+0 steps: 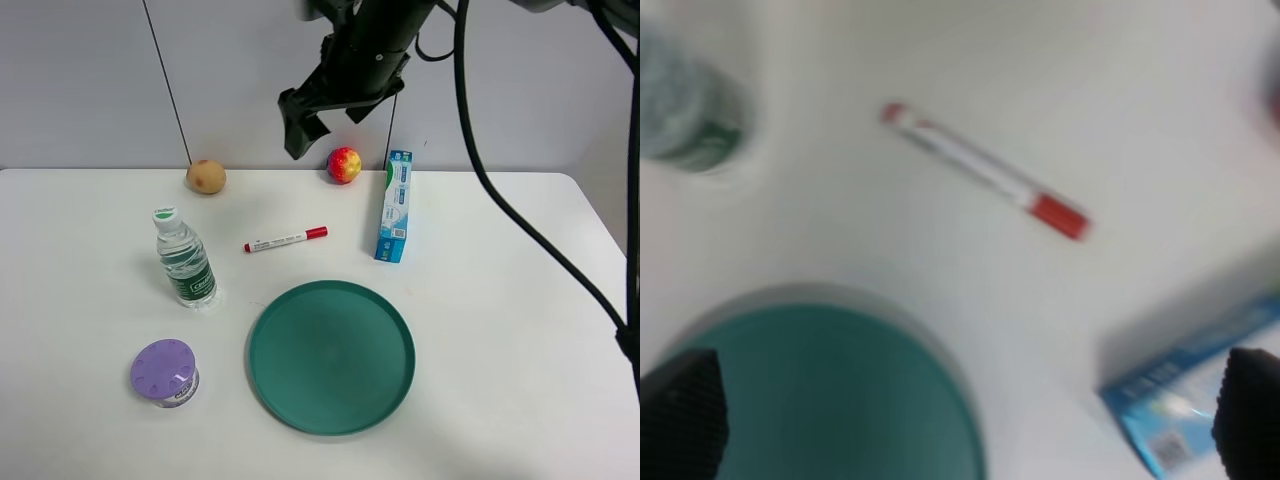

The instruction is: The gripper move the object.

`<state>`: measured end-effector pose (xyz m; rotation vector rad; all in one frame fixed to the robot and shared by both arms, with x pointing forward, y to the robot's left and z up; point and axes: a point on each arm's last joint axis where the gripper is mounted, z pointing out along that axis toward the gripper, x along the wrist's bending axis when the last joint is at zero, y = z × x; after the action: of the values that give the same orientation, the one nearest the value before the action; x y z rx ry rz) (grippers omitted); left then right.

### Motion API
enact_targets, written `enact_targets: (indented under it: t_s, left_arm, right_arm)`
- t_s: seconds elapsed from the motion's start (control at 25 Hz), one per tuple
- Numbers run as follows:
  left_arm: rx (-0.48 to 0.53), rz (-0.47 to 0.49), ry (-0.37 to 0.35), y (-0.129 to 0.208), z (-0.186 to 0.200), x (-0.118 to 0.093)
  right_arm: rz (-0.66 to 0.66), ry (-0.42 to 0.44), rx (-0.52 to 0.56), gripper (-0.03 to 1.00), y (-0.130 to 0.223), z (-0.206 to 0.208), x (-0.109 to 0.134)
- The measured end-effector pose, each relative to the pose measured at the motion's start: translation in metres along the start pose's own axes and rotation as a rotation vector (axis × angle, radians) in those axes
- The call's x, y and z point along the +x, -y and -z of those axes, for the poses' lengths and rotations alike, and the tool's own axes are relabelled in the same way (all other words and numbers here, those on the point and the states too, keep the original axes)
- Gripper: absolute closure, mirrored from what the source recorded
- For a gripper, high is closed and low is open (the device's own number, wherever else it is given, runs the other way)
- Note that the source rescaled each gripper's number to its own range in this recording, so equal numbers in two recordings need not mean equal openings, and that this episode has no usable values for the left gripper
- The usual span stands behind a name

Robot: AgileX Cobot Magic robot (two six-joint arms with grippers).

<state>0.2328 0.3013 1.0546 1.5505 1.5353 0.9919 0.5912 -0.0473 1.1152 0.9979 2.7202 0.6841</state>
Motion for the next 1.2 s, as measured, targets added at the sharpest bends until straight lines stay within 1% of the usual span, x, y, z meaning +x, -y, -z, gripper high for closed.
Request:
enact_targets:
  t_s: [0.32, 0.4, 0.52, 0.64, 0.72, 0.84, 1.0, 1.12, 1.2]
  left_arm:
    - [0.000, 0.000, 0.000, 0.000, 0.000, 0.000]
    - [0.000, 0.000, 0.000, 0.000, 0.000, 0.000]
    - [0.000, 0.000, 0.000, 0.000, 0.000, 0.000]
    - [0.000, 0.000, 0.000, 0.000, 0.000, 0.000]
    - [0.000, 0.000, 0.000, 0.000, 0.000, 0.000]
    - [0.000, 0.000, 0.000, 0.000, 0.000, 0.000]
    - [0.000, 0.000, 0.000, 0.000, 0.000, 0.000]
    - [0.000, 0.000, 0.000, 0.000, 0.000, 0.000]
    - [0.000, 0.000, 0.000, 0.000, 0.000, 0.000]
  right_arm:
    - [-0.192, 0.143, 0.016, 0.04, 0.029, 0.016, -0.088]
    - [-0.240, 0.179, 0.022, 0.04, 0.037, 0.020, -0.105]
    - [-0.301, 0.213, 0.039, 0.04, 0.050, 0.024, -0.123]
    - [-0.343, 0.211, 0.101, 0.04, 0.072, 0.020, -0.130]
    - [-0.375, 0.196, 0.162, 0.04, 0.092, 0.014, -0.131]
    - [-0.432, 0.187, 0.224, 0.04, 0.123, 0.017, -0.133]
    - [-0.524, 0.211, 0.248, 0.04, 0.167, 0.047, -0.132]
    - [-0.596, 0.253, 0.243, 0.04, 0.201, 0.076, -0.127]
    - [-0.634, 0.293, 0.228, 0.04, 0.220, 0.097, -0.120]
